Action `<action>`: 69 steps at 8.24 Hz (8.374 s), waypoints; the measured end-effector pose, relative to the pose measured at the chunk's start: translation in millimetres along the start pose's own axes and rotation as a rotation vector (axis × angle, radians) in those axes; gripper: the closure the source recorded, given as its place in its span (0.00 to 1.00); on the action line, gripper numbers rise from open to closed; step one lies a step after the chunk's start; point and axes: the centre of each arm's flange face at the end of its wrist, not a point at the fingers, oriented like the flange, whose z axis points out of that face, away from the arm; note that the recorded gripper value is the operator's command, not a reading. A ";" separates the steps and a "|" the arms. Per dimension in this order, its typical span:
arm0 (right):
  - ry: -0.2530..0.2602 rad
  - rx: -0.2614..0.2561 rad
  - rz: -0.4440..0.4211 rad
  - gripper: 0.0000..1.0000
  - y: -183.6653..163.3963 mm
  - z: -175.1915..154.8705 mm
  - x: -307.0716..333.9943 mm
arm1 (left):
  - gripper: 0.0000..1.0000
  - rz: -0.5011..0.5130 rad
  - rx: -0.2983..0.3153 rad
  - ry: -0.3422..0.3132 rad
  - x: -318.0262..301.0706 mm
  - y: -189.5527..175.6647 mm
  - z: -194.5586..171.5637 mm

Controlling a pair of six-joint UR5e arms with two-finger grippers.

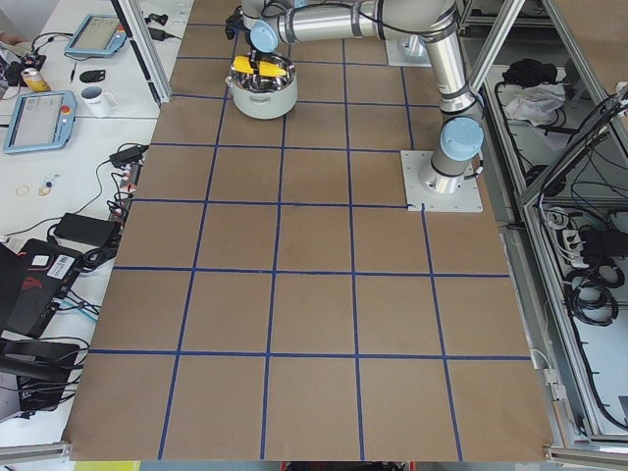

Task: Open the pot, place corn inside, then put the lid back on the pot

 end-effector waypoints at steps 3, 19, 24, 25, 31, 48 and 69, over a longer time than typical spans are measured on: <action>0.001 0.001 0.000 0.82 0.2 -0.3 0.1 | 0.00 -0.025 -0.004 0.005 -0.2 0.6 1.6; -0.019 0.032 0.058 0.87 -24.8 15.1 -12.9 | 0.00 -0.248 -0.011 -0.013 -113.7 22.8 -147.4; -0.070 0.107 0.220 0.97 -71.3 101.1 -150.0 | 0.00 -0.373 -0.076 -0.067 -216.1 95.5 -259.6; -0.072 0.102 0.237 0.97 -77.5 120.2 -167.0 | 0.00 -0.372 -0.059 -0.087 -218.3 105.7 -273.4; -0.071 0.098 0.235 1.00 -106.1 166.0 -182.1 | 0.00 -0.228 -0.057 -0.099 -177.8 119.1 -270.4; -0.064 0.091 0.210 1.00 -111.0 181.6 -179.2 | 0.00 -0.105 -0.100 -0.091 -171.6 131.4 -224.0; -0.052 0.125 0.180 1.00 -113.1 184.0 -177.6 | 0.00 -0.105 -0.109 -0.085 -171.8 128.3 -218.1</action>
